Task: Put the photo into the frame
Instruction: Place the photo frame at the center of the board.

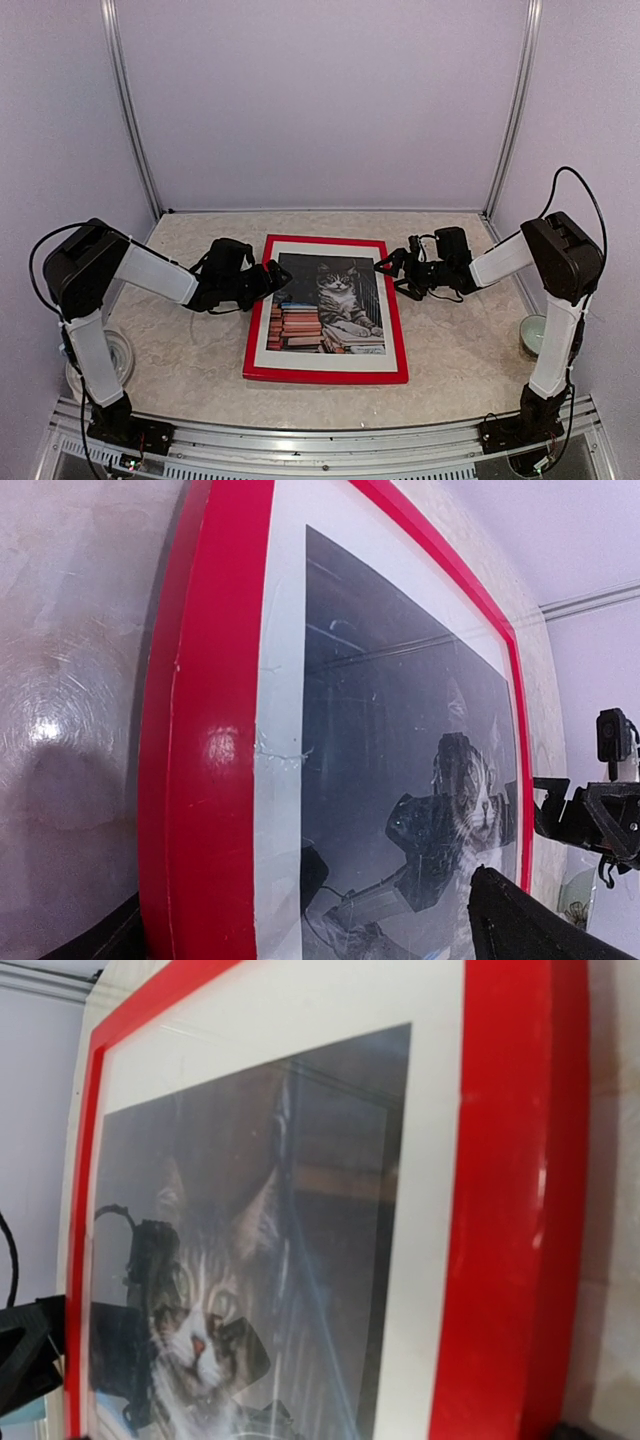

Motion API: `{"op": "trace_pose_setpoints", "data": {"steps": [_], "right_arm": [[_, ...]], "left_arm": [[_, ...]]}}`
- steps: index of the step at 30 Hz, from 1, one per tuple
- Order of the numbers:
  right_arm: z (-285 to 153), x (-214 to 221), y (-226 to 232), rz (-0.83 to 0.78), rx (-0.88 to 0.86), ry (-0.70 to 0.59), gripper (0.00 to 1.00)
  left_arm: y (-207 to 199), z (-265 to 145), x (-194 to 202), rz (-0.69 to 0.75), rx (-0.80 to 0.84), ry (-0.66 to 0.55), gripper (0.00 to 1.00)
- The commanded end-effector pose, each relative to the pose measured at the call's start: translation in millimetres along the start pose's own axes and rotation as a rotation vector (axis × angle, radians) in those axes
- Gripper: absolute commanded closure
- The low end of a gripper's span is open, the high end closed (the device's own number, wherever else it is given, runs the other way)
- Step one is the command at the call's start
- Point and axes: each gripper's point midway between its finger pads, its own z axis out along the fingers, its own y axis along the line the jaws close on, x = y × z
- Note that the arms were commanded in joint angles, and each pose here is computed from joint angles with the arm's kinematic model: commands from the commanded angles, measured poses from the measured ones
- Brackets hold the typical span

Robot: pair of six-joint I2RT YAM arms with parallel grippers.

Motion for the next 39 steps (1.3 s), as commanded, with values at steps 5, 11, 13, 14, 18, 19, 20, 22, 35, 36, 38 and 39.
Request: {"op": "trace_pose_setpoints", "data": {"steps": [5, 11, 13, 14, 18, 19, 20, 22, 35, 36, 38, 39], "right_arm": [[-2, 0, 19, -0.035, -0.015, 0.019, 0.01], [-2, -2, 21, -0.047, -0.009, 0.016, 0.01], [-3, -3, 20, -0.049, -0.003, 0.014, 0.01], [-3, -4, 20, -0.049, -0.002, 0.012, 0.01], [-4, -3, 19, -0.048, 0.004, 0.008, 0.01], [-4, -3, 19, -0.047, 0.006, 0.009, 0.01], [-4, -3, 19, -0.048, 0.007, 0.008, 0.01], [-4, -2, 17, -0.046, 0.01, 0.01, 0.01], [-5, -5, 20, -0.057, 0.008, 0.01, 0.01], [-4, -5, 20, -0.057, 0.008, 0.01, 0.01], [-4, -6, 21, -0.058, 0.005, 0.009, 0.01], [-4, -6, 21, -0.056, 0.005, 0.011, 0.01]], "left_arm": [[-42, -13, -14, 0.078, 0.077, -0.053, 0.01], [-51, -19, -15, 0.088, 0.108, -0.058, 0.01], [-48, -20, -16, 0.091, 0.089, -0.061, 0.01], [-46, -20, -17, 0.092, 0.074, -0.067, 0.01], [-39, -22, -25, 0.115, 0.008, -0.1, 0.01], [-39, -21, -28, 0.121, -0.002, -0.103, 0.01], [-39, -20, -28, 0.127, -0.009, -0.098, 0.01], [-36, -18, -31, 0.138, -0.045, -0.111, 0.01], [-29, -11, -24, 0.169, -0.107, -0.101, 0.01], [-28, -11, -23, 0.173, -0.117, -0.101, 0.01], [-27, -10, -23, 0.181, -0.13, -0.101, 0.01], [-26, -9, -21, 0.183, -0.134, -0.097, 0.01]]}}
